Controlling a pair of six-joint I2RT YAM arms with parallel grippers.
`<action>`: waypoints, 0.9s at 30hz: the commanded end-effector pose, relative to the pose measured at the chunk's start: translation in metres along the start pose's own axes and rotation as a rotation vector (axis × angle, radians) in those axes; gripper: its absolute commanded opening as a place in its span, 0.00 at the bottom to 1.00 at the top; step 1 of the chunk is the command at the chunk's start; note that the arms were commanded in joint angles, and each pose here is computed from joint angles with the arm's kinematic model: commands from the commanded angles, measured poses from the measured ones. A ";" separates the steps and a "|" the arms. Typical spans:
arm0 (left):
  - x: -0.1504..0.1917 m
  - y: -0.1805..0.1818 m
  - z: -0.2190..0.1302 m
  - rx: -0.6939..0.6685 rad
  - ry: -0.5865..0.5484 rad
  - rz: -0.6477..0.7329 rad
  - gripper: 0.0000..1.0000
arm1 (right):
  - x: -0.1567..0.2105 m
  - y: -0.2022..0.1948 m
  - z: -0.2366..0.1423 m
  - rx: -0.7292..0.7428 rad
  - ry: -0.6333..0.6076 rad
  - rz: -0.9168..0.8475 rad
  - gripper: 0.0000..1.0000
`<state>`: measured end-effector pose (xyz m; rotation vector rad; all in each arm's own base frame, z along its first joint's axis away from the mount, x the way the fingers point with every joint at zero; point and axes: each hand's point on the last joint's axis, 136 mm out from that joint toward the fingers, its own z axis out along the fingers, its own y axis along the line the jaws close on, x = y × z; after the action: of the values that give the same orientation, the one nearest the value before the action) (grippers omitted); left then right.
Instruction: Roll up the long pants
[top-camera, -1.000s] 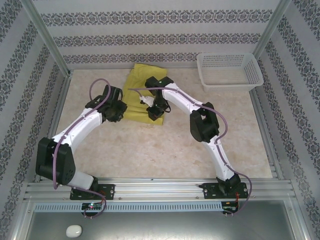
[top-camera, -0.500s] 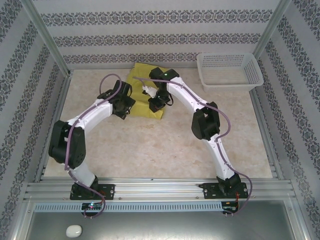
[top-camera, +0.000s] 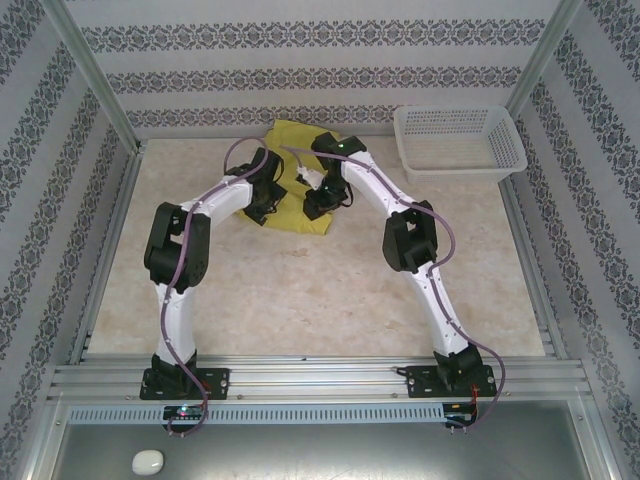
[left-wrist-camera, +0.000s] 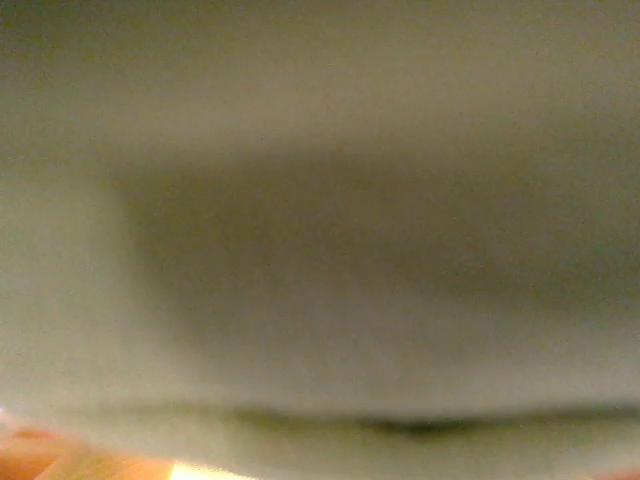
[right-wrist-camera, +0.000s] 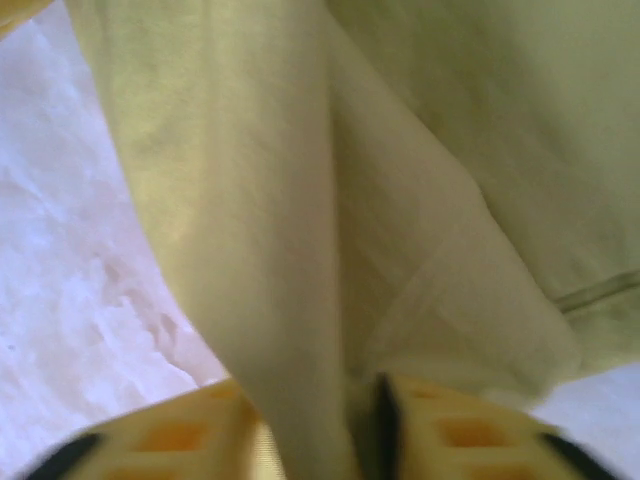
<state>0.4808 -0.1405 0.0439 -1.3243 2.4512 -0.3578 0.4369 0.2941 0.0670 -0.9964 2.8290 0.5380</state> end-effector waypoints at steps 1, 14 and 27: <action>-0.008 0.038 0.020 -0.120 0.018 -0.007 0.68 | -0.006 -0.006 -0.024 0.179 -0.046 -0.069 0.58; -0.008 0.053 0.025 -0.119 0.078 -0.038 0.68 | 0.014 0.077 -0.024 0.582 -0.153 -0.424 0.65; -0.009 0.055 0.023 -0.096 0.104 -0.053 0.68 | -0.014 0.033 0.005 0.870 -0.171 -0.639 0.71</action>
<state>0.4798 -0.1290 0.0379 -1.3669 2.4777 -0.4820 0.3911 0.3250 0.0518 -1.4686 2.1604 -0.4734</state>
